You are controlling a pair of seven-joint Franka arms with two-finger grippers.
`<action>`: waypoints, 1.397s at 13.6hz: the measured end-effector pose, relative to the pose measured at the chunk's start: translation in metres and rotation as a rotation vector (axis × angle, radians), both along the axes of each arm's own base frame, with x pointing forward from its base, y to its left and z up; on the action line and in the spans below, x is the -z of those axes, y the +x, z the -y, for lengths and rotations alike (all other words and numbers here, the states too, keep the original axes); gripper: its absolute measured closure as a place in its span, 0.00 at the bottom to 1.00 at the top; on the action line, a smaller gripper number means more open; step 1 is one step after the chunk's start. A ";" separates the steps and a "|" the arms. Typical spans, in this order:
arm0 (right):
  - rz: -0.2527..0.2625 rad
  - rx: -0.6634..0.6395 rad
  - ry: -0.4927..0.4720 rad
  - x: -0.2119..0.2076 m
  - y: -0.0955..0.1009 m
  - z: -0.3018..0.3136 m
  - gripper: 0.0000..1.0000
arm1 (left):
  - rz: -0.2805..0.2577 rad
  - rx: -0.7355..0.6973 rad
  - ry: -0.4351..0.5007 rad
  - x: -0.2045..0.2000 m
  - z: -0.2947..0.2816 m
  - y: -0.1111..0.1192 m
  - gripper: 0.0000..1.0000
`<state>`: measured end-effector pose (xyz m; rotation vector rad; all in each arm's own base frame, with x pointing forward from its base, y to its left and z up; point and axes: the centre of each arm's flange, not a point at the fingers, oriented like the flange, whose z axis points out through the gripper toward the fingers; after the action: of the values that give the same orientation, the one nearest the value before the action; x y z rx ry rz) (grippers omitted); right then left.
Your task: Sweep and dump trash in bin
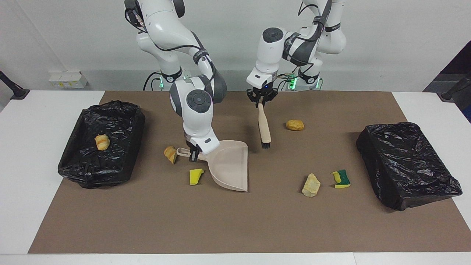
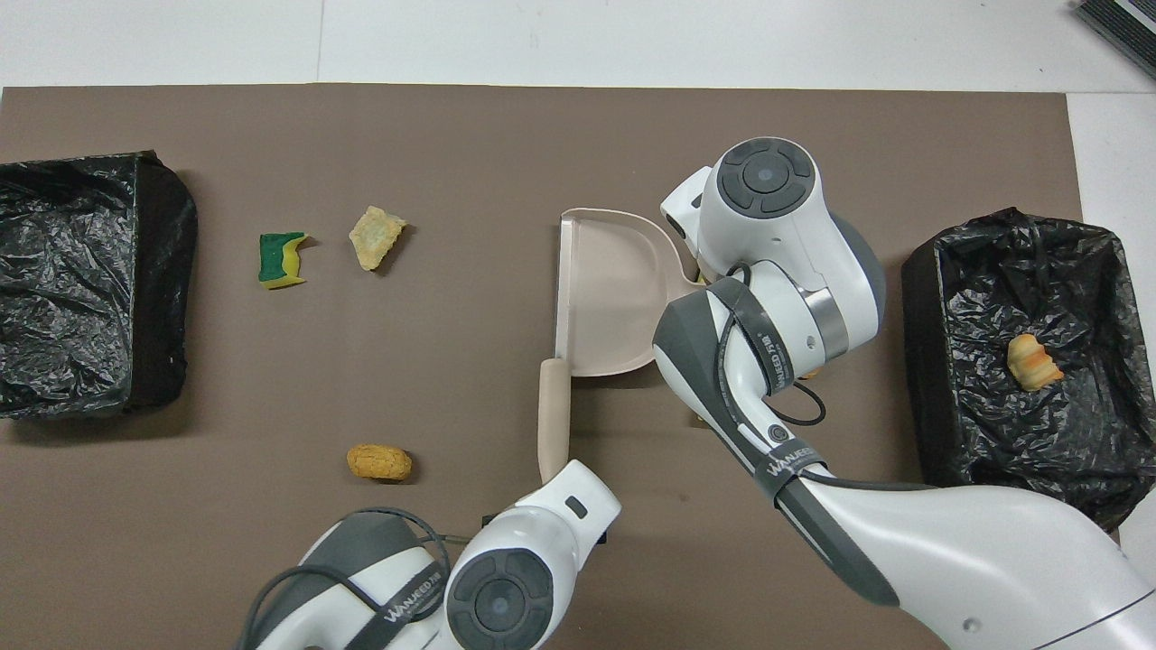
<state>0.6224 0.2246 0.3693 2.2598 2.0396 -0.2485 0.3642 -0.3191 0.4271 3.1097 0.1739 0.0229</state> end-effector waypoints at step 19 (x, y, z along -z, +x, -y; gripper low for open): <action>-0.029 -0.079 0.006 0.007 -0.011 -0.016 0.69 | 0.008 -0.096 0.057 0.076 -0.247 0.150 0.74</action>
<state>0.6117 0.2401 0.3625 2.1854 2.1416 -0.2701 0.5139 -0.0723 0.3513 3.1549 0.3283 0.0437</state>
